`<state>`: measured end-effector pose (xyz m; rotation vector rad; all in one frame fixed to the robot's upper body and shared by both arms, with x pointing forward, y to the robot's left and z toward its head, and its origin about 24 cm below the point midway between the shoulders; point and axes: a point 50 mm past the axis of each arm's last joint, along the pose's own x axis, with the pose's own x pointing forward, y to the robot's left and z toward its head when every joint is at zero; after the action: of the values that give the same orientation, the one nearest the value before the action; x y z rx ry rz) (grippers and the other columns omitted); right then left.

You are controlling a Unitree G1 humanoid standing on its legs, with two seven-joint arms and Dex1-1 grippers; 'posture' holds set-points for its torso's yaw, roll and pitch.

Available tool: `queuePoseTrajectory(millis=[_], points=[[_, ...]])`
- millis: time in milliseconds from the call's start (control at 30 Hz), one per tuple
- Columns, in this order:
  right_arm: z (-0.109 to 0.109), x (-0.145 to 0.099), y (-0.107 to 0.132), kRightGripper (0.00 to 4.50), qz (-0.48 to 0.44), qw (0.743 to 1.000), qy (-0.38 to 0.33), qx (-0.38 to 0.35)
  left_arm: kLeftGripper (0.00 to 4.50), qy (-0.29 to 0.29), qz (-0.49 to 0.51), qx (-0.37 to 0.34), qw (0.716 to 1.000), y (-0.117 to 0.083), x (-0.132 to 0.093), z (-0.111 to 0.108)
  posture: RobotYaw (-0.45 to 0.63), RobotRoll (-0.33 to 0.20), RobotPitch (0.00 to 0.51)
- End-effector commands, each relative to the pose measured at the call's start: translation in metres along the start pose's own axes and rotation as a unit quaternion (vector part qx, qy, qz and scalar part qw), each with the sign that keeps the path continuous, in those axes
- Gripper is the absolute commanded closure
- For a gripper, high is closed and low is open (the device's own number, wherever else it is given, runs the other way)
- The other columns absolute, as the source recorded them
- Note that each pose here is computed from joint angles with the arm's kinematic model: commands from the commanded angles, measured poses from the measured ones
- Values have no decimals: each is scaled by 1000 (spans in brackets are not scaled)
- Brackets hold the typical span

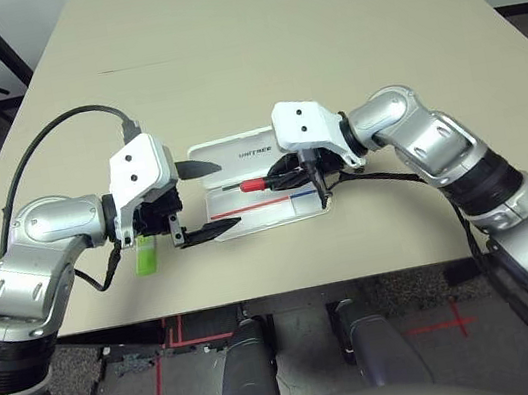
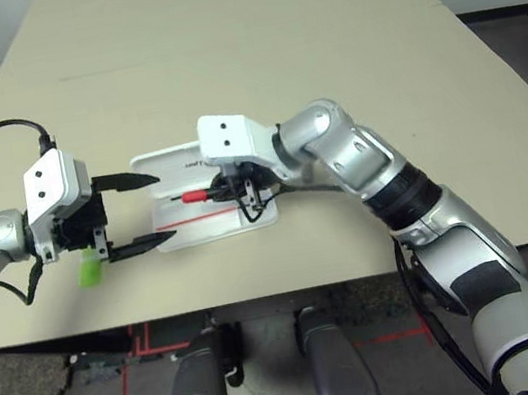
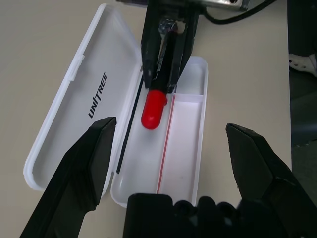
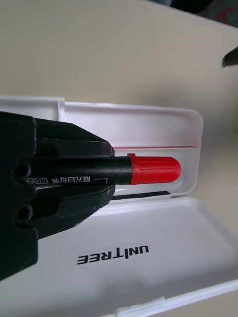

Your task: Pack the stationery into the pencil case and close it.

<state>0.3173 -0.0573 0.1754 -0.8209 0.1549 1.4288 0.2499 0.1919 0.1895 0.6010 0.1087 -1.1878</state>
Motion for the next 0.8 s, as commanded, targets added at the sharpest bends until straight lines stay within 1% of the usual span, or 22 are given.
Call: queuePoseTrajectory(millis=[33,167,233,267,367,400,500,533,633,767,800], points=[[0,12,2,4007,1,1000,6,-25,0,5,-3,1,1000,-5,2,-1,79,0,178],[-3,20,5,4007,1,999,0,-33,0,6,1,-2,1000,-6,1,-2,84,0,178],[-3,22,5,3255,-4,999,-4,-38,0,3,5,-12,1000,-7,1,-2,86,0,179],[-3,22,5,2954,-5,999,-7,-40,0,1,8,-16,1000,-7,1,-3,86,0,179],[-2,19,4,1806,-7,999,-19,-39,0,11,20,-28,999,-7,-2,-5,87,0,181],[-1,16,3,1483,-8,999,-24,-36,0,13,26,-34,999,-7,-3,-6,87,0,181],[-4,2,-1,289,-8,999,-37,-24,0,23,45,-58,997,-7,-7,-9,88,0,181],[-5,-4,-1,40,-4,999,-42,-16,0,27,53,-65,996,-7,-8,-10,89,0,184],[-9,-24,3,40,26,998,-61,17,0,42,79,-86,992,-6,-13,-12,88,0,186],[-20,-59,16,40,85,992,-66,61,0,58,118,-108,985,-6,-20,-16,91,0,190],[-22,-67,19,40,97,991,-68,65,0,54,125,-117,984,-6,-21,-16,89,0,191]])
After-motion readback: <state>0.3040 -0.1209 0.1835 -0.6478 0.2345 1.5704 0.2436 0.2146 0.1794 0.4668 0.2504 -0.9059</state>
